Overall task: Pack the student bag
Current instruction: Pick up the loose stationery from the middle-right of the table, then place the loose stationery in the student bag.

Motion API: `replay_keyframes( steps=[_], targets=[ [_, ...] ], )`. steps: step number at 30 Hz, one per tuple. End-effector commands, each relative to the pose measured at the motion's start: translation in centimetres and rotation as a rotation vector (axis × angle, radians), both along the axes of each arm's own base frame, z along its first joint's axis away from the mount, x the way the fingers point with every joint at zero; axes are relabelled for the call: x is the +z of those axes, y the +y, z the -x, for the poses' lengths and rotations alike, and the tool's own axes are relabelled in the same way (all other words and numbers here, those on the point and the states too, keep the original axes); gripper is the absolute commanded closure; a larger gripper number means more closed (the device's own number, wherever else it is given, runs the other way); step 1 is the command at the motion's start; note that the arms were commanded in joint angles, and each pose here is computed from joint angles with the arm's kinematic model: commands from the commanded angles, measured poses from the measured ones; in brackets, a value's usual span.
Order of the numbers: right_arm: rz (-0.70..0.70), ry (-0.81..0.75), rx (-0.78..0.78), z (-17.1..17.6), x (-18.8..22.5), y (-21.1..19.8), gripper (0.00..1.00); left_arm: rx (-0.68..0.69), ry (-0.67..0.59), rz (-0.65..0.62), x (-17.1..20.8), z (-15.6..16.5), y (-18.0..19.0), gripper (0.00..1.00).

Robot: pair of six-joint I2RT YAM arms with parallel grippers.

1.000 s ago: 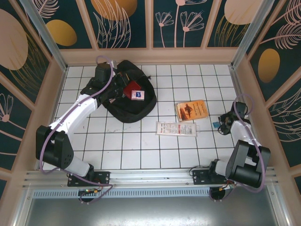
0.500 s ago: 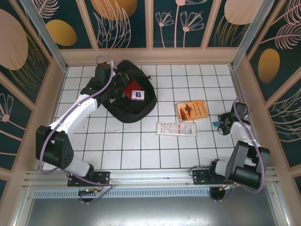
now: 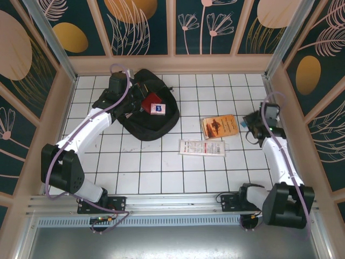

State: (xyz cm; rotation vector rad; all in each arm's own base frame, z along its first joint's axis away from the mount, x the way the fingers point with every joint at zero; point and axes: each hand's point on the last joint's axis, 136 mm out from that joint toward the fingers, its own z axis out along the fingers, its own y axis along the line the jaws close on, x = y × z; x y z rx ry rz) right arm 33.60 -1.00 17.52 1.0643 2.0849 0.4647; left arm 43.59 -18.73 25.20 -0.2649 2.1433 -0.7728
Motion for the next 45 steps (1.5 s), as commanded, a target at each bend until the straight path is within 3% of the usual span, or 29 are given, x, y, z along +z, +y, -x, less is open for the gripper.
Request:
replay_keyframes(
  steps=[1,4,10,17,23,28,34,39,45],
  targets=[
    [0.110,-0.206,0.230,-1.3,6.0,5.8,1.00,0.001,-0.112,0.024,3.8,0.0,0.2,1.00],
    [0.085,-0.308,0.389,-2.0,8.5,11.5,1.00,0.000,-0.110,0.023,3.7,-0.1,0.2,1.00],
    [0.051,-0.330,0.696,-3.3,9.9,23.5,1.00,0.000,-0.114,0.021,3.8,0.0,0.2,1.00],
    [-0.102,-0.289,0.879,-4.3,8.4,34.3,1.00,-0.002,-0.119,0.020,3.9,0.0,0.2,1.00],
    [-0.371,-0.212,0.854,-5.6,4.9,39.7,1.00,-0.003,-0.123,0.021,4.0,0.0,0.2,1.00],
    [-0.612,-0.197,0.708,-6.9,2.8,42.0,1.00,-0.004,-0.124,0.029,4.0,0.0,0.1,1.00],
    [-0.606,-0.211,0.666,-9.6,2.5,46.5,1.00,-0.008,-0.121,0.042,3.9,0.0,0.0,1.00],
    [-0.698,-0.191,0.560,-12.2,0.0,47.9,1.00,-0.019,-0.122,0.064,3.9,0.2,-0.3,1.00],
    [-0.697,-0.171,0.520,-13.2,-1.4,49.6,1.00,-0.054,-0.130,0.098,4.1,0.4,-1.0,1.00]
  ],
)
